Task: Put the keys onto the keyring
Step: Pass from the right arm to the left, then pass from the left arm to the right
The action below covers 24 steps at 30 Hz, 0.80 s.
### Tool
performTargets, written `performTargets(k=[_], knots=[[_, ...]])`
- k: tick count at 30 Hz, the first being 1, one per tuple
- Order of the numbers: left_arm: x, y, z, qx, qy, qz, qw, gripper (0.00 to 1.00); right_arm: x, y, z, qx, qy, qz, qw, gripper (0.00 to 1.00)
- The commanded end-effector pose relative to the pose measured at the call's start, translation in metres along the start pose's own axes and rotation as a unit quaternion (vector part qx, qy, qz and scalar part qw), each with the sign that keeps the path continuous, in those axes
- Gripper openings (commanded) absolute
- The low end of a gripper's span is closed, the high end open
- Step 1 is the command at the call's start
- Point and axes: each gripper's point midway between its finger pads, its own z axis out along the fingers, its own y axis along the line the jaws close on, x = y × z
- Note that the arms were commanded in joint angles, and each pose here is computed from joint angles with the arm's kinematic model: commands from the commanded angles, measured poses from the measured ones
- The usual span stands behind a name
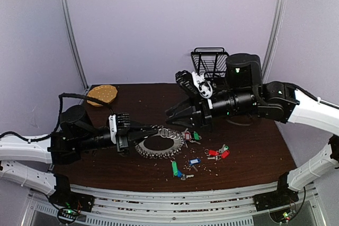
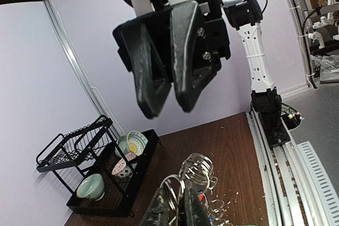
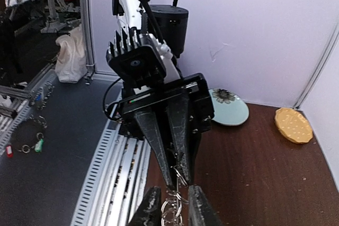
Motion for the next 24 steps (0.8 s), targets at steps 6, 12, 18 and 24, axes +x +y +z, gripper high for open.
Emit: performTargets(k=[6, 12, 18, 24], knots=[[-0.037, -0.001, -0.004, 0.024, -0.049, -0.009, 0.998, 0.0, 0.007, 0.02, 0.019, -0.059, 0.033, -0.138, 0.988, 0.19], [-0.035, 0.0, -0.004, 0.019, -0.042, -0.007, 0.999, 0.0, 0.015, 0.008, 0.021, -0.028, 0.06, -0.145, 0.987, 0.21], [-0.032, 0.001, -0.003, 0.018, -0.035, -0.001, 0.999, 0.0, 0.022, 0.001, 0.029, -0.016, 0.072, -0.15, 0.986, 0.22], [-0.033, 0.003, -0.003, 0.013, -0.034, 0.001, 0.999, 0.0, 0.026, 0.003, 0.035, -0.029, 0.075, -0.151, 0.985, 0.25]])
